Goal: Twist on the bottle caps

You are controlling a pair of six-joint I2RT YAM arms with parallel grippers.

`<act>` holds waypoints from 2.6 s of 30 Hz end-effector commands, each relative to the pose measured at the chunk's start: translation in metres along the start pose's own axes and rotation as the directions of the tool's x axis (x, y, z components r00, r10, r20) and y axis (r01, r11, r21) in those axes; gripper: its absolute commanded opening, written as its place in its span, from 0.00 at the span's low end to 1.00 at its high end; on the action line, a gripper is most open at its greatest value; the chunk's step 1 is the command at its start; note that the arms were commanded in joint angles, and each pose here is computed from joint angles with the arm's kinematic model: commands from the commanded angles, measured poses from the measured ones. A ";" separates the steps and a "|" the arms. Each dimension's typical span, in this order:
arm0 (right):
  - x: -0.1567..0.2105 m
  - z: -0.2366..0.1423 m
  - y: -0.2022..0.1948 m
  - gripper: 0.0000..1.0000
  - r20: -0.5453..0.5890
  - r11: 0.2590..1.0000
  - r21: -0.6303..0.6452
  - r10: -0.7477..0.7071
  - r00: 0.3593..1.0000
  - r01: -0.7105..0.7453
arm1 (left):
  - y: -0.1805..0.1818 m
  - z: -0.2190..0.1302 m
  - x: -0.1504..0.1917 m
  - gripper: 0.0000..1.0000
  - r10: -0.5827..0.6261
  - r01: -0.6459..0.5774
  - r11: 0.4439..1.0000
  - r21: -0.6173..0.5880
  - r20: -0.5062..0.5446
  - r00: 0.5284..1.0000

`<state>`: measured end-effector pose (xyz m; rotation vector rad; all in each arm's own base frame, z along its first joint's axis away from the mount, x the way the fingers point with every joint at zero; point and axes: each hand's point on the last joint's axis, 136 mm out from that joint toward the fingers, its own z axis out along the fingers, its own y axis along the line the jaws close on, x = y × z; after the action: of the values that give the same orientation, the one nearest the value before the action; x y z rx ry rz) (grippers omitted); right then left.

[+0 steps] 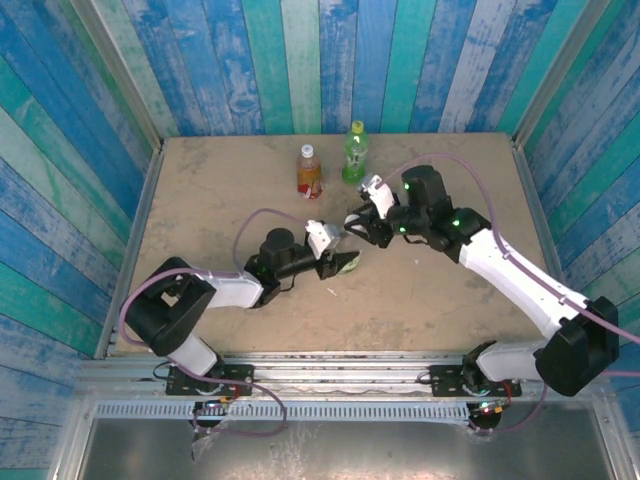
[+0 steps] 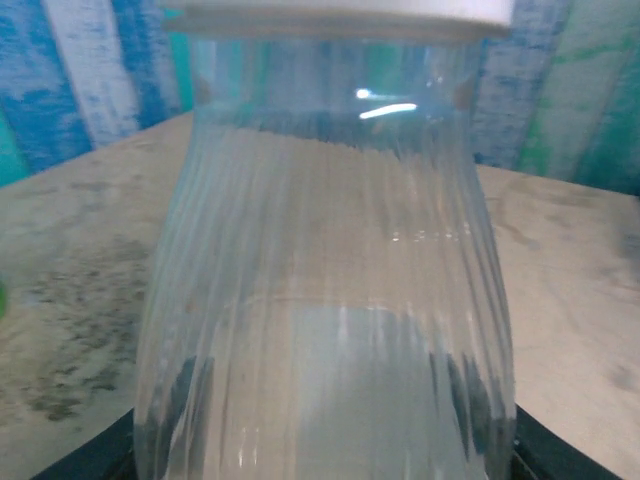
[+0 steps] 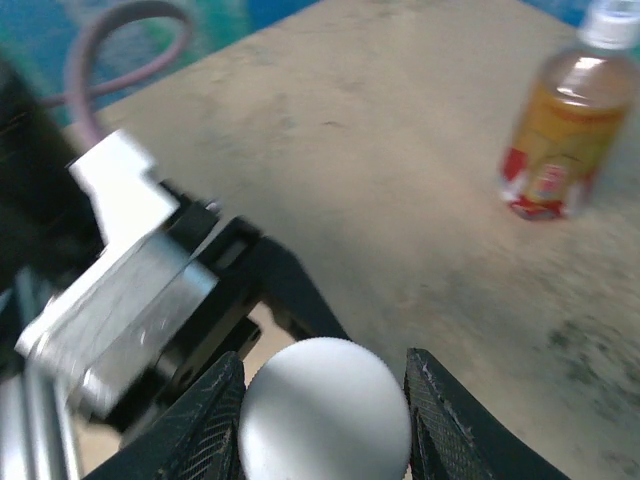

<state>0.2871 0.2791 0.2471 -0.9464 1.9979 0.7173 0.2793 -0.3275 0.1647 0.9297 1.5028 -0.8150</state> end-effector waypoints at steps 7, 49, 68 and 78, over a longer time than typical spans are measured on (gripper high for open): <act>0.036 0.001 -0.023 0.25 -0.022 0.893 0.344 0.316 0.948 -0.290 | 0.030 0.004 -0.055 0.50 0.066 -0.025 0.967 -0.255 0.152 0.986; 0.008 -0.051 0.084 0.33 0.159 0.875 -0.373 -0.267 0.950 0.309 | -0.068 -0.039 -0.047 0.50 0.096 -0.137 0.915 0.378 0.125 0.987; 0.012 -0.040 -0.057 0.04 0.126 0.828 0.506 0.203 0.971 -0.239 | 0.024 0.027 -0.074 0.47 0.011 0.038 0.975 -0.220 0.217 0.976; -0.011 -0.042 -0.037 0.43 0.094 0.905 0.419 0.045 0.995 -0.080 | 0.029 0.023 -0.054 0.47 -0.013 0.044 0.975 -0.220 0.138 0.990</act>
<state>0.3051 0.2483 0.2753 -0.5346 1.9964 0.4298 0.2982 -0.3545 0.1919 0.7742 1.4985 -0.7566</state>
